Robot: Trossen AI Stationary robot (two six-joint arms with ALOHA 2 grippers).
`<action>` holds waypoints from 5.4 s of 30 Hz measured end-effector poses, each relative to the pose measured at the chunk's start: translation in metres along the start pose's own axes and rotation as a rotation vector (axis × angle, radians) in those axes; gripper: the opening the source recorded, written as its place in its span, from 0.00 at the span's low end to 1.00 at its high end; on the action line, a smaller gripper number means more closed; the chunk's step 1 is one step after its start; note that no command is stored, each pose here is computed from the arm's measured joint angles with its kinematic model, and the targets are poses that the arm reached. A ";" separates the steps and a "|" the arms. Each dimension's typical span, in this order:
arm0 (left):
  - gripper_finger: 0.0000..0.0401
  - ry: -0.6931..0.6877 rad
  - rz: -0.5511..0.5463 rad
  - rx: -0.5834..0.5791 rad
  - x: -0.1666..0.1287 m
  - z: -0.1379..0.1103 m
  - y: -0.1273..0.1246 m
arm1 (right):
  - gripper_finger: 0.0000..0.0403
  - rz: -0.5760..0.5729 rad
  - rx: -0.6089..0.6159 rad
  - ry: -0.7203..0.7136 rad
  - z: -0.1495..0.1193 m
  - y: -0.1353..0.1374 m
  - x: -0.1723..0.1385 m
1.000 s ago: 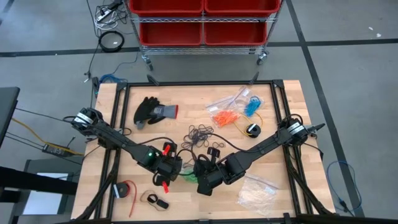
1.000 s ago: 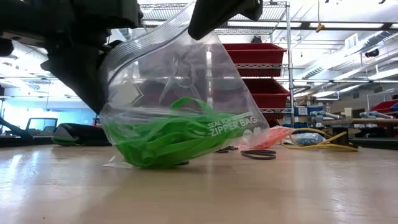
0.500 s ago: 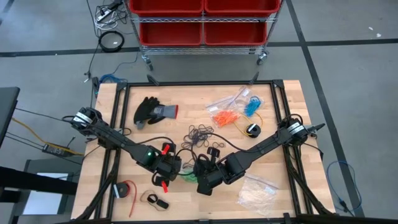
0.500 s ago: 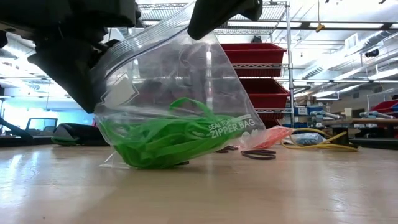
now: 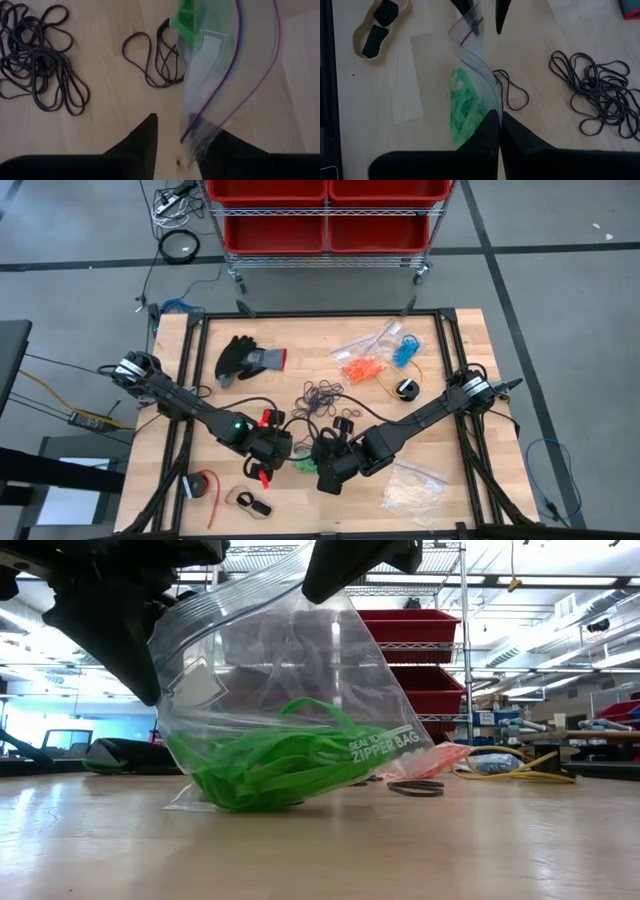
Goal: Sort rubber bands
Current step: Close the transparent zip bag, then open the transparent zip bag
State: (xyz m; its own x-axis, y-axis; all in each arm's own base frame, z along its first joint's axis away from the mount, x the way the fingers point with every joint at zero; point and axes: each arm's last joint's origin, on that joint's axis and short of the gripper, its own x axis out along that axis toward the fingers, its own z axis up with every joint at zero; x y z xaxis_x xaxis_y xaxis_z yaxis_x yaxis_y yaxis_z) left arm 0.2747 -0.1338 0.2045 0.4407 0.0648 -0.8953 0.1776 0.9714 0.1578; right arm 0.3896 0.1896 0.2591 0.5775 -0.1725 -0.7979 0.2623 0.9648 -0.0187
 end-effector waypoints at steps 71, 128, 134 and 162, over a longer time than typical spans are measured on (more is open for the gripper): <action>0.01 -0.417 -0.067 -0.139 0.052 0.122 0.376 | 0.00 -0.607 0.332 -0.141 -0.200 0.013 -0.044; 0.57 -0.044 -0.300 0.173 -0.031 0.169 0.127 | 0.42 -0.130 0.653 0.237 -0.232 0.071 -0.059; 0.57 0.025 -0.364 0.278 0.002 0.158 0.069 | 0.47 -0.114 0.665 0.271 -0.250 0.063 -0.040; 0.57 -0.189 -0.114 0.128 -0.007 0.136 0.025 | 0.00 -0.158 0.420 0.147 -0.201 0.052 -0.022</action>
State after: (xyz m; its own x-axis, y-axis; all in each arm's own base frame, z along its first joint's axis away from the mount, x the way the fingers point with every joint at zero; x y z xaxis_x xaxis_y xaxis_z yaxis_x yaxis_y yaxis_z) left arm 0.3961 -0.1415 0.2714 0.5657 -0.0986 -0.8187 0.3404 0.9322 0.1229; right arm 0.2354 0.2839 0.1552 0.3976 -0.2512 -0.8825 0.6459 0.7597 0.0747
